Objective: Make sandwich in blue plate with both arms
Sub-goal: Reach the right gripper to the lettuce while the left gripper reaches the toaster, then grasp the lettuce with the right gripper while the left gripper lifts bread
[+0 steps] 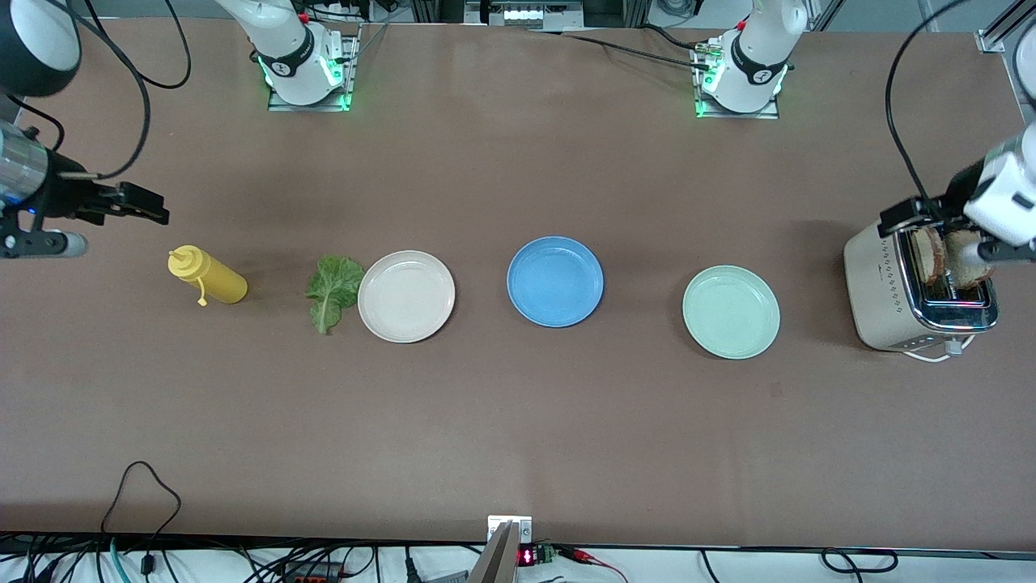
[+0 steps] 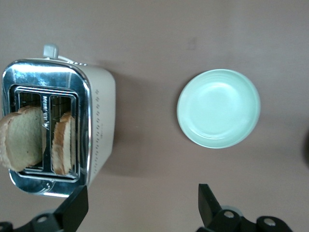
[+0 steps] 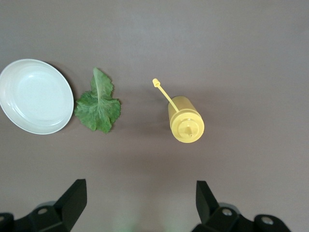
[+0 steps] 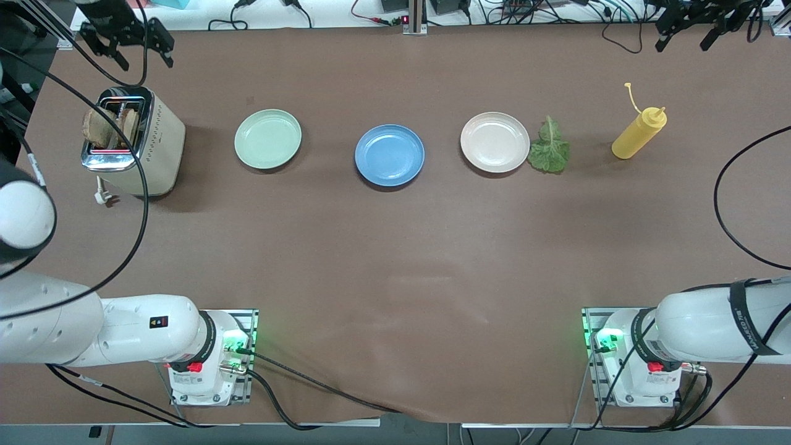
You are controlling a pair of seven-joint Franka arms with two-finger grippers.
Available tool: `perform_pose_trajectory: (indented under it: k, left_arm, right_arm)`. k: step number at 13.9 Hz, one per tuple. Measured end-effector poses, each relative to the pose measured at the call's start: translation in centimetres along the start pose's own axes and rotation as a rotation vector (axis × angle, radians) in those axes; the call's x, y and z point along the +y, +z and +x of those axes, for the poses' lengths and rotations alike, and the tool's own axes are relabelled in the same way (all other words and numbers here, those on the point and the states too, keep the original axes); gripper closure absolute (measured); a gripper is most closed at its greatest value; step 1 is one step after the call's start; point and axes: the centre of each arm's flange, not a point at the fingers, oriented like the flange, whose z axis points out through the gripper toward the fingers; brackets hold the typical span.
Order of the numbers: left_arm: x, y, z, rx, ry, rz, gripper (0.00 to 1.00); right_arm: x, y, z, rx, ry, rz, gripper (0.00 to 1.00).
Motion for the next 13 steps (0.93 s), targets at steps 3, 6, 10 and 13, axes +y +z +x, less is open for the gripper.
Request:
perform_pose_trajectory:
  k: [3,6,10,13]
  left_arm:
    - [-4.7,5.5,2.8,-0.037,0.020,-0.011,0.00]
    - [-9.4,9.5,3.7,-0.078,0.023,-0.030,0.00]
    - [-11.2,11.3,3.7,-0.110,0.025,-0.030,0.00]
    - [-12.5,12.8,3.7,-0.134,0.034,-0.037,0.12]
  right_arm:
    - [0.3,2.1,1.0,-0.042,0.004,0.004,0.00]
    - [-0.4,4.8,2.8,-0.058,-0.011,0.005,0.00]
    - [-3.2,10.9,6.1,-0.034,0.007,0.000,0.00]
    - [-5.6,16.8,6.8,0.017,0.035,-0.002,0.00]
